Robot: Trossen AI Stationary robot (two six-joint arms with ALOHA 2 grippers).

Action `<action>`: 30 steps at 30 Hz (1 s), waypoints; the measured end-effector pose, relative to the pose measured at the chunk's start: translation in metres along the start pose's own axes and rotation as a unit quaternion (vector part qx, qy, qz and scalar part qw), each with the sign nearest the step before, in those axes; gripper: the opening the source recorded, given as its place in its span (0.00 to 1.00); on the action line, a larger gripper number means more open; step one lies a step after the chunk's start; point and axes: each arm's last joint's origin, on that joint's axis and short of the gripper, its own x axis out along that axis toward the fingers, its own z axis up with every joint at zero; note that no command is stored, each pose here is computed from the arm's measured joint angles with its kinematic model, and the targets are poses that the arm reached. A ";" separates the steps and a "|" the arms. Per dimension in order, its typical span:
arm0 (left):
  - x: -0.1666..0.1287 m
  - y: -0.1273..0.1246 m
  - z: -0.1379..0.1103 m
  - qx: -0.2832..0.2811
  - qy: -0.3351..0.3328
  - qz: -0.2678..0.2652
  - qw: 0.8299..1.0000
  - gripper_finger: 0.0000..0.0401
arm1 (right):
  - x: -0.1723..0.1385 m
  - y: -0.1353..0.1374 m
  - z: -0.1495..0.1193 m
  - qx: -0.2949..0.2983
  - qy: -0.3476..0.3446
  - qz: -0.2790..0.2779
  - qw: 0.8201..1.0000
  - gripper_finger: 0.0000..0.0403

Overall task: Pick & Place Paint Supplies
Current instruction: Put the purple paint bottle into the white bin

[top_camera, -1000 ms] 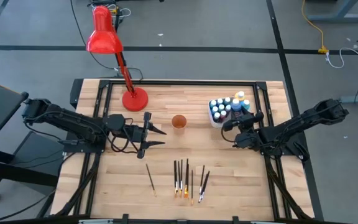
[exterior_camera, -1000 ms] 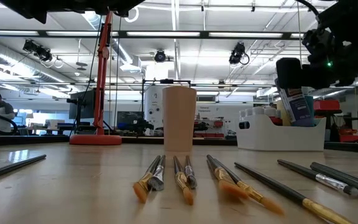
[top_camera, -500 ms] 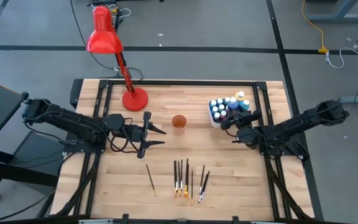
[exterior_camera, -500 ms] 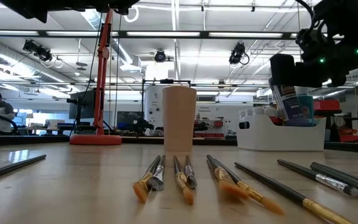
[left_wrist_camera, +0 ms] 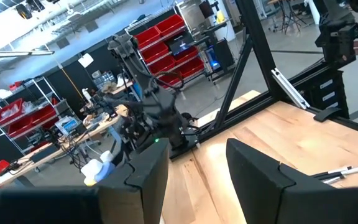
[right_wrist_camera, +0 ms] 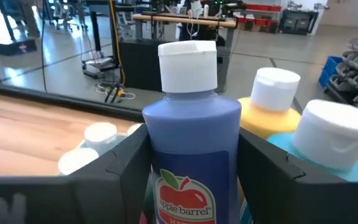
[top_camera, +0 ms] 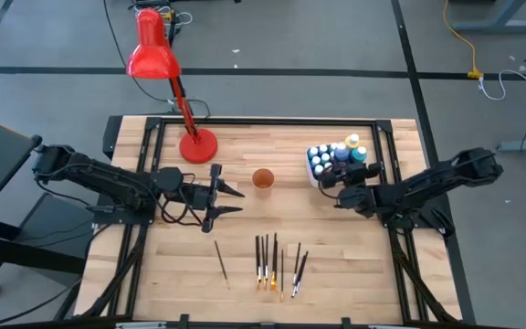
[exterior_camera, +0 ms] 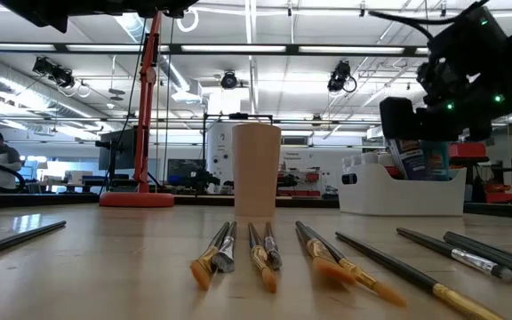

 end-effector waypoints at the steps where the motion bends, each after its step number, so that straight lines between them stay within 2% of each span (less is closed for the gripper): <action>1: 0.000 0.000 0.000 0.000 0.000 0.000 1.000 0.43 | 0.000 0.001 -0.002 -0.007 0.000 -0.002 1.000 0.51; 11: 0.000 0.000 0.000 -0.006 0.000 0.000 1.000 0.43 | 0.001 0.002 -0.006 -0.020 0.003 0.000 1.000 0.52; 18: 0.000 0.000 0.000 -0.007 0.000 0.000 1.000 0.43 | 0.001 0.005 -0.007 -0.017 0.023 0.035 0.999 0.62; 24: 0.000 0.000 0.000 -0.008 0.000 0.000 1.000 0.43 | 0.001 0.006 -0.003 -0.014 0.011 0.025 1.000 0.69; 30: 0.000 0.000 0.000 -0.011 0.000 0.000 1.000 0.43 | 0.000 0.012 0.014 -0.026 -0.020 0.006 0.999 0.69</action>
